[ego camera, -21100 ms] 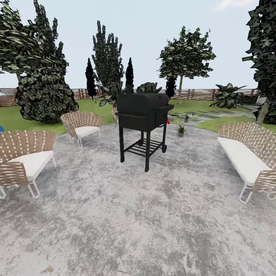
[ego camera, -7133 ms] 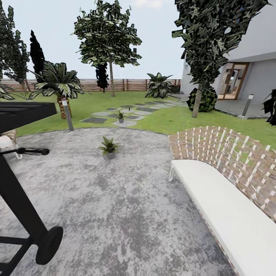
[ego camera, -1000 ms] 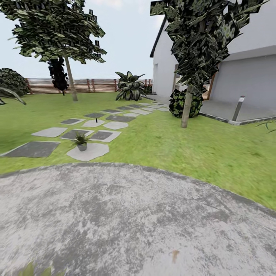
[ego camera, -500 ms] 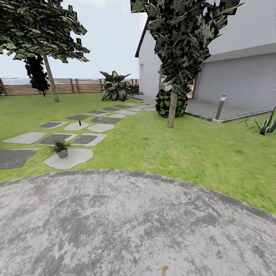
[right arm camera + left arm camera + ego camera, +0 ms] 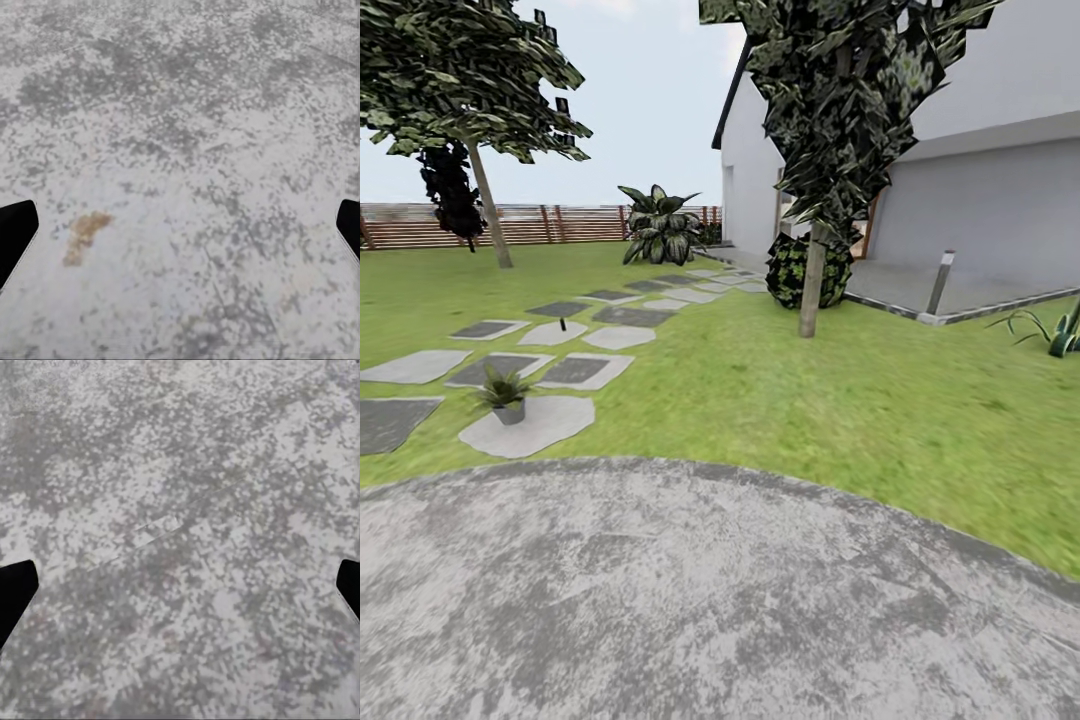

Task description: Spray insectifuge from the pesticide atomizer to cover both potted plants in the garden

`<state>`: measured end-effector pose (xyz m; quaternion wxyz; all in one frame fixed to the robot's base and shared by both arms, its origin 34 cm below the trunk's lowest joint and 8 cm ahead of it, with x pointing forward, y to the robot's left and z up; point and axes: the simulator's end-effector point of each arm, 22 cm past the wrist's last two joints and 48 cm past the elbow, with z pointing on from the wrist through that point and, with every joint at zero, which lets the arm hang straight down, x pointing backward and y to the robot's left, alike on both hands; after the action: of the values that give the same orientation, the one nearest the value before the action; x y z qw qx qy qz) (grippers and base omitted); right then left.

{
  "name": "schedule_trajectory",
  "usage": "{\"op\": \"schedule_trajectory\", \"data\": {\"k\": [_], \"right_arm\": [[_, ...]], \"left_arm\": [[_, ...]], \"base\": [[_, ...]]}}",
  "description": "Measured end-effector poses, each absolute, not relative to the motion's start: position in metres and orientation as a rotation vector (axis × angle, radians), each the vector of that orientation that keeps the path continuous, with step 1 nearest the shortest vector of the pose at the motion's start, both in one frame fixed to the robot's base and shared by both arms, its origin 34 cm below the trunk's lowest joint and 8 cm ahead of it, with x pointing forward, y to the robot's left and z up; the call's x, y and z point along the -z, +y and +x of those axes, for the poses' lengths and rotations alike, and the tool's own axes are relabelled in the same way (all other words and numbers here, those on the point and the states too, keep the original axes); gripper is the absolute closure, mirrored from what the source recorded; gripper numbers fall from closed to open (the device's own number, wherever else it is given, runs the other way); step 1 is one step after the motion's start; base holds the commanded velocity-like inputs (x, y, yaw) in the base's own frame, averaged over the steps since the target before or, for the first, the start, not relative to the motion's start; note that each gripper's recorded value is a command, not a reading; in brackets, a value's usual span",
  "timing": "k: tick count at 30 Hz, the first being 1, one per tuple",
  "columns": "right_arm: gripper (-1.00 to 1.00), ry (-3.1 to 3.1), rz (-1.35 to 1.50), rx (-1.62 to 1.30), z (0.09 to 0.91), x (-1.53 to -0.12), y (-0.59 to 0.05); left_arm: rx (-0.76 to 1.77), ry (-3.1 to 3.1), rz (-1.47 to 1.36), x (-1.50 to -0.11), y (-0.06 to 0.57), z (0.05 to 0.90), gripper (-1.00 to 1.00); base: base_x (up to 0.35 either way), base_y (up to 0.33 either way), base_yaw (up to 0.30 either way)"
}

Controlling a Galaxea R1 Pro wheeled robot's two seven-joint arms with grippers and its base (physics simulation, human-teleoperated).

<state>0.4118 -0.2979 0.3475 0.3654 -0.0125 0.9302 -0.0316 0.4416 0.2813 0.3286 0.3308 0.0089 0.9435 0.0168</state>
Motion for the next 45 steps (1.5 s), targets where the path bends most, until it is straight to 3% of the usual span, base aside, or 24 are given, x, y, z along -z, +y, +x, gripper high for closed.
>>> {"op": "schedule_trajectory", "data": {"k": [25, 45], "right_arm": [[-1.00, 2.389, -0.032, 0.081, 0.4127, -0.3481, -0.2978], [-1.00, 2.388, -0.032, 0.081, 0.4131, -0.3485, -0.2978]], "left_arm": [[-0.042, 2.467, 0.033, -0.3285, 0.2793, 0.4416, -1.00], [-0.042, 2.465, 0.034, -0.3289, 0.2792, 0.4420, -1.00]], "base": [[0.340, 0.000, 0.010], [0.340, 0.000, 0.260]]}}
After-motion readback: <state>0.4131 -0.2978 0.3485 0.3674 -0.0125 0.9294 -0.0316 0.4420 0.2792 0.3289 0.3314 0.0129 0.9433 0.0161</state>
